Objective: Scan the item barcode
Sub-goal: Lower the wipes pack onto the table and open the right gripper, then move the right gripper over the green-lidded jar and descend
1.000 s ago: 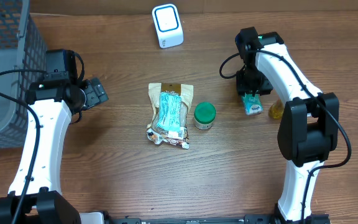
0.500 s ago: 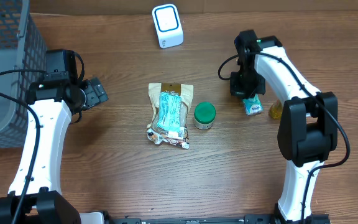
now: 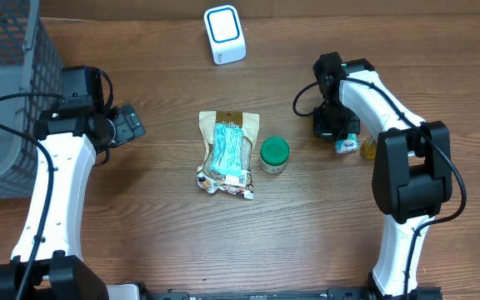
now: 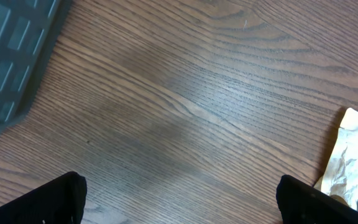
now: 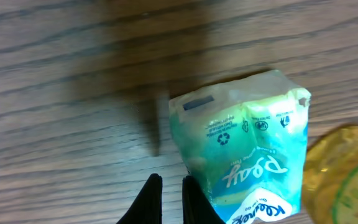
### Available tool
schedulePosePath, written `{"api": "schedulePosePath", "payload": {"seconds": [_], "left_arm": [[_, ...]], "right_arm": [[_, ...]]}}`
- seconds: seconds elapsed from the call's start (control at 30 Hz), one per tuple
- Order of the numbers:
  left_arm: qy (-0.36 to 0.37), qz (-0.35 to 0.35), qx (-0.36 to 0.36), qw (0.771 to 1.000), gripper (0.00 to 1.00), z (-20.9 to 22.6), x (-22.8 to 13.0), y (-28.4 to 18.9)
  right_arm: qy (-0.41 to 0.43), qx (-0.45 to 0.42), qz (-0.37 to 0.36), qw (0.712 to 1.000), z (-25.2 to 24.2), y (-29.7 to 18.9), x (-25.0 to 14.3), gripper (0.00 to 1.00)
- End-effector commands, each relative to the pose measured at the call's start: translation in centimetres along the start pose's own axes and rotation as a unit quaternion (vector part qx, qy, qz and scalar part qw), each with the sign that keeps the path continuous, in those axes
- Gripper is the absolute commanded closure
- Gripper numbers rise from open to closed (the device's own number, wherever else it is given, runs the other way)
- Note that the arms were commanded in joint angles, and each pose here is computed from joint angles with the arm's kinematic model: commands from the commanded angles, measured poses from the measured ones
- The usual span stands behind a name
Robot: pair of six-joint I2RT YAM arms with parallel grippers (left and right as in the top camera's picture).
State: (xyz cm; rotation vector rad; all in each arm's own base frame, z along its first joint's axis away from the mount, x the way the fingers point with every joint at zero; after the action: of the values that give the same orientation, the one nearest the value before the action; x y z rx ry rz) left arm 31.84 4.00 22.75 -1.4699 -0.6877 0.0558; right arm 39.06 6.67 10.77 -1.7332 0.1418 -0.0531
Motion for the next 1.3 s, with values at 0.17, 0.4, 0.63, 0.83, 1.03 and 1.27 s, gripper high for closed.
{"api": "schedulePosePath", "payload": {"seconds": [0.17,0.4,0.63,0.83,1.03,1.27], "left_arm": [[0.006,-0.011,0.000,1.000,0.01,-0.1,0.3,-0.6],[0.006,-0.012,0.000,1.000,0.00,-0.1,0.3,-0.6],[0.006,-0.012,0.000,1.000,0.00,-0.1,0.3,-0.6],[0.006,-0.012,0.000,1.000,0.01,-0.1,0.3,-0.6],[0.006,-0.012,0.000,1.000,0.00,-0.1,0.3,-0.6],[0.006,-0.011,0.000,1.000,0.00,-0.1,0.3,-0.6]], "right_arm": [[0.037,-0.028,-0.014,0.999,-0.5,-0.4,0.0,0.84],[0.022,0.107,-0.011,0.994,1.4,-5.2,0.9,0.88],[-0.011,0.190,-0.068,0.979,3.4,-13.1,-0.2,0.76],[-0.064,0.186,-0.072,0.978,6.8,-14.9,-3.2,0.55],[-0.062,0.132,-0.081,0.986,9.3,-14.4,-5.0,0.00],[-0.028,0.086,-0.110,0.990,10.3,-14.5,-5.8,0.00]]}}
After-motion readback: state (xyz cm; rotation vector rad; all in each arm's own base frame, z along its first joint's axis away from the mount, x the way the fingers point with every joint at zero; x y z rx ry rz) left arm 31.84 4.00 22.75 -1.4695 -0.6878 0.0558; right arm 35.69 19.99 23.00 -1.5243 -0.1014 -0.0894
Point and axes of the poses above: each gripper's point midway between its finger pads, its own y axis out along the fingers, its own z axis along the line the jaws close on, x = y × z, the point moved 9 cm from there along -y, back along the fingers, and after that the axes turned 1 degree about y, right-handed, at the moved point
